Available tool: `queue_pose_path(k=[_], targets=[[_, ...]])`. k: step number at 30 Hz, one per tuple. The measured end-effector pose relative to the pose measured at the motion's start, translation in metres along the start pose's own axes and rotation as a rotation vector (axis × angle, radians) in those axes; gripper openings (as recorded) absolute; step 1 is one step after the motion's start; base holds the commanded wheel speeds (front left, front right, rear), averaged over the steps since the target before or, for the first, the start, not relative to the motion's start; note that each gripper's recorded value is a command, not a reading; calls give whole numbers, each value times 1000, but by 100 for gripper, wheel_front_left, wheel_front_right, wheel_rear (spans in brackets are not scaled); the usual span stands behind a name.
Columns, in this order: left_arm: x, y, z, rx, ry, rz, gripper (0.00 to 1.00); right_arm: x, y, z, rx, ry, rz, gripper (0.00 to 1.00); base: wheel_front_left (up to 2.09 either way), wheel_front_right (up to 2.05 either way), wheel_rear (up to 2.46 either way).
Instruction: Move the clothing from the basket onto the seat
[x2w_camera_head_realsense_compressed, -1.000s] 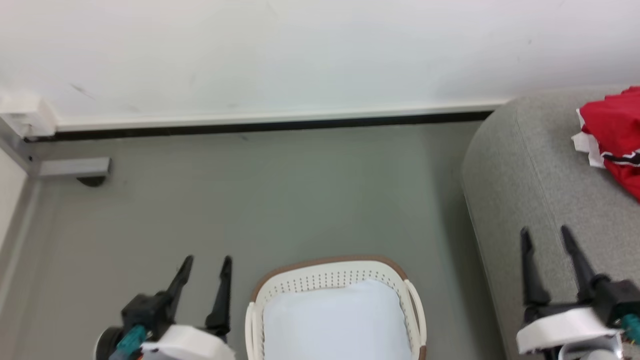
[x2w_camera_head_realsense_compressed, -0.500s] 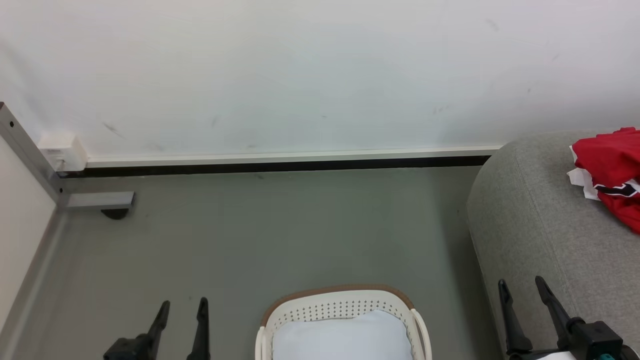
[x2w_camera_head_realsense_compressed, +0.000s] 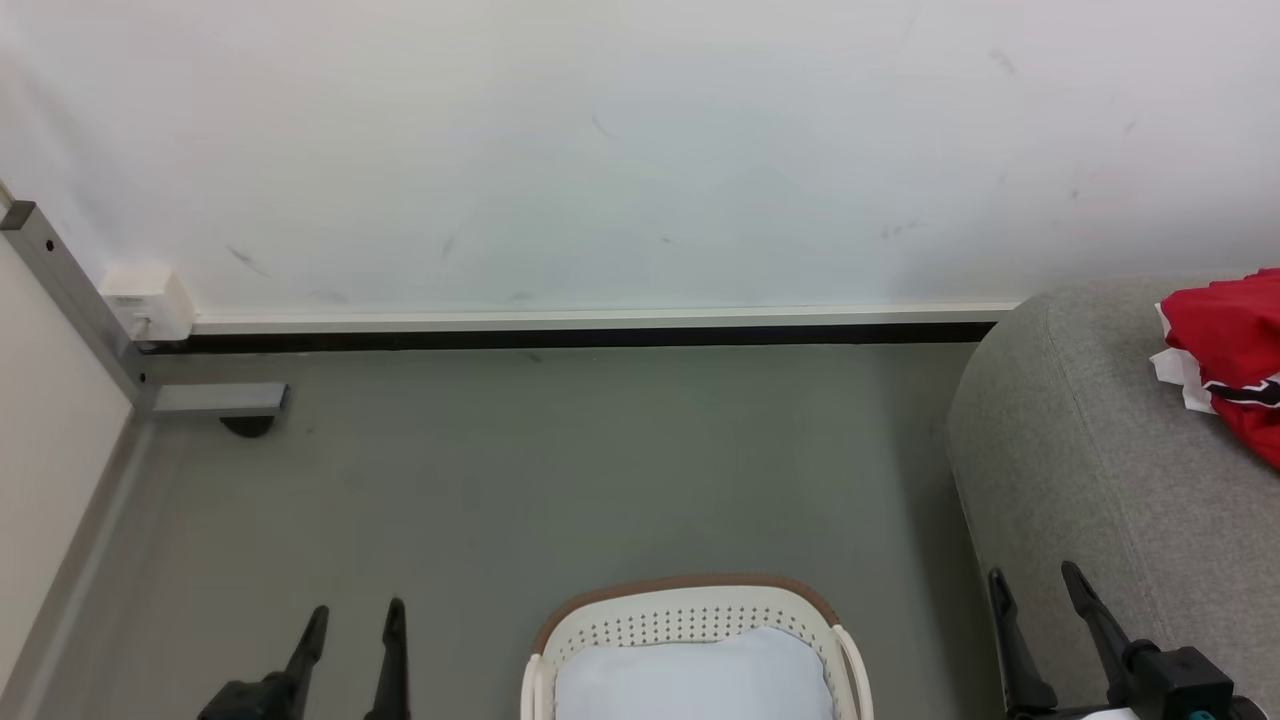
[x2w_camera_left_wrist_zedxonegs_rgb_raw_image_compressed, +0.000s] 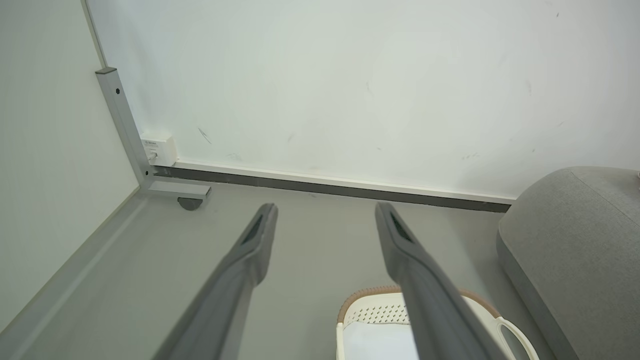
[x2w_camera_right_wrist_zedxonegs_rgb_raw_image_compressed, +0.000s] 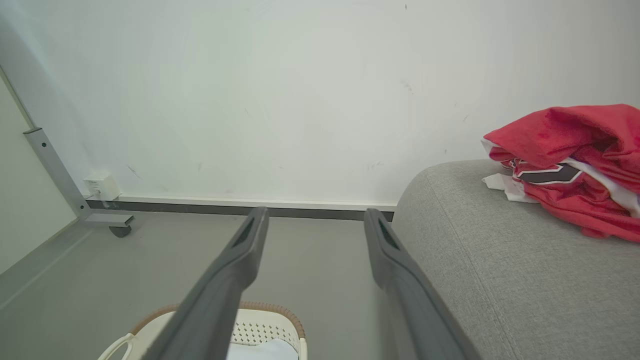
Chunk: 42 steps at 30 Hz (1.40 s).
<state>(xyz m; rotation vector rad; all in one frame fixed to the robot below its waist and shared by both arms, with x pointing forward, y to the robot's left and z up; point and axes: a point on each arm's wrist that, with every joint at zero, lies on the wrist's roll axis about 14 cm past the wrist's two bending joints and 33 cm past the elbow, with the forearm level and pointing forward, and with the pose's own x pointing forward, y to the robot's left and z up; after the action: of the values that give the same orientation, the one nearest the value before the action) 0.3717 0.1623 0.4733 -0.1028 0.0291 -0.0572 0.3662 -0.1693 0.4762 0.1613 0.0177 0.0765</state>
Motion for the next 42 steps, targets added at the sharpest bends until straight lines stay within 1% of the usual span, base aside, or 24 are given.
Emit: queue_pose_path(k=[9, 22, 42], targets=[[-1, 3, 4, -1, -13, 5, 100, -1, 4, 0, 0, -1, 12, 100, 0, 0, 0], [0, 0, -1, -1, 0, -12, 100, -1, 3, -1, 3, 2, 9, 100, 0, 0, 0], [6, -11, -8, -6, 23, -51, 100, -6, -7, 0, 11, 0, -26, 100, 0, 0, 0]])
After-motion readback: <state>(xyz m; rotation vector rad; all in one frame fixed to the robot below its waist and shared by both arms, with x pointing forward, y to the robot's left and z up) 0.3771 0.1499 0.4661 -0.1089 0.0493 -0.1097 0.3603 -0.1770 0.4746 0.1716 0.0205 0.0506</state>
